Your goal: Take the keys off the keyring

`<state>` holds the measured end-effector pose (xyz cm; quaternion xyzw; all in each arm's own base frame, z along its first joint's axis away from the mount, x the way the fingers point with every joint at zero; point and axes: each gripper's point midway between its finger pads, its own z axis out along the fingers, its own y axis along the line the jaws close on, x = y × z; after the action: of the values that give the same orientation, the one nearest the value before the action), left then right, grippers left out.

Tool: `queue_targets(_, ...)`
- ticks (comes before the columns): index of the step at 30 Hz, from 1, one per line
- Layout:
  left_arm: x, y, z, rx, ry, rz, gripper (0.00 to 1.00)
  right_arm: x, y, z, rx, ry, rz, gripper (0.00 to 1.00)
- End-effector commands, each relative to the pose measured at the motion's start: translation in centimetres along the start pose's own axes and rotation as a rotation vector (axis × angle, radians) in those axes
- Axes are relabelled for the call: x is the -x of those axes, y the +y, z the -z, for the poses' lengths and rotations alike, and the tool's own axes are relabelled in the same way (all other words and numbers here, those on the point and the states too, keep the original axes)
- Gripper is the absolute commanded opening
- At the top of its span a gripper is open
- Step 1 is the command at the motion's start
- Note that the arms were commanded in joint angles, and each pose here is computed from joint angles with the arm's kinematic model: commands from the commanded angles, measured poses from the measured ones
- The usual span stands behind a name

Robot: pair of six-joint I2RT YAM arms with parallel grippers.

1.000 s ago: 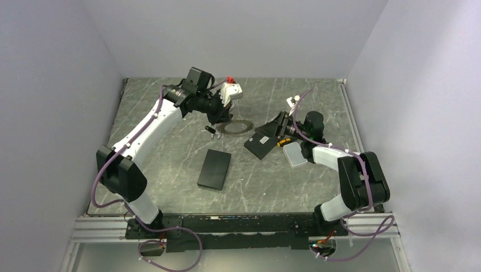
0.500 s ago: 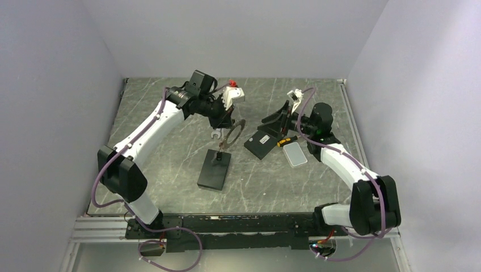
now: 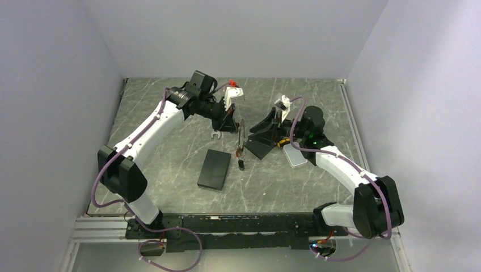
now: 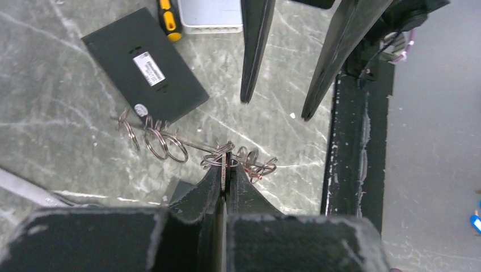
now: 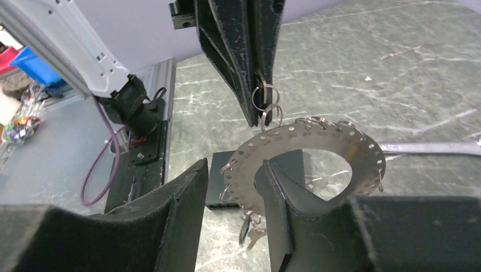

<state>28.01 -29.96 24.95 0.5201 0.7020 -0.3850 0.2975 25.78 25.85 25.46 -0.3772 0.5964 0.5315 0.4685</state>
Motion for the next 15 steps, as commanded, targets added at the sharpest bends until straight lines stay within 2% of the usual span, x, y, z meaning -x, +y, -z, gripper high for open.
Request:
queue_targets(1,1.2,-3.0,0.3,-0.138,-0.064,-0.033,0.00,0.8,1.2,-0.9,0.067,-0.013,0.141,0.43)
queue_targets(9,1.1,-5.0,0.1,-0.244,-0.075,-0.054,0.00,0.6,1.7,-1.1,0.093,-0.003,0.185,0.41)
queue_targets(15,0.9,-5.2,-0.4,-0.251,-0.064,-0.050,0.00,0.7,2.3,-1.4,0.114,0.015,0.209,0.41)
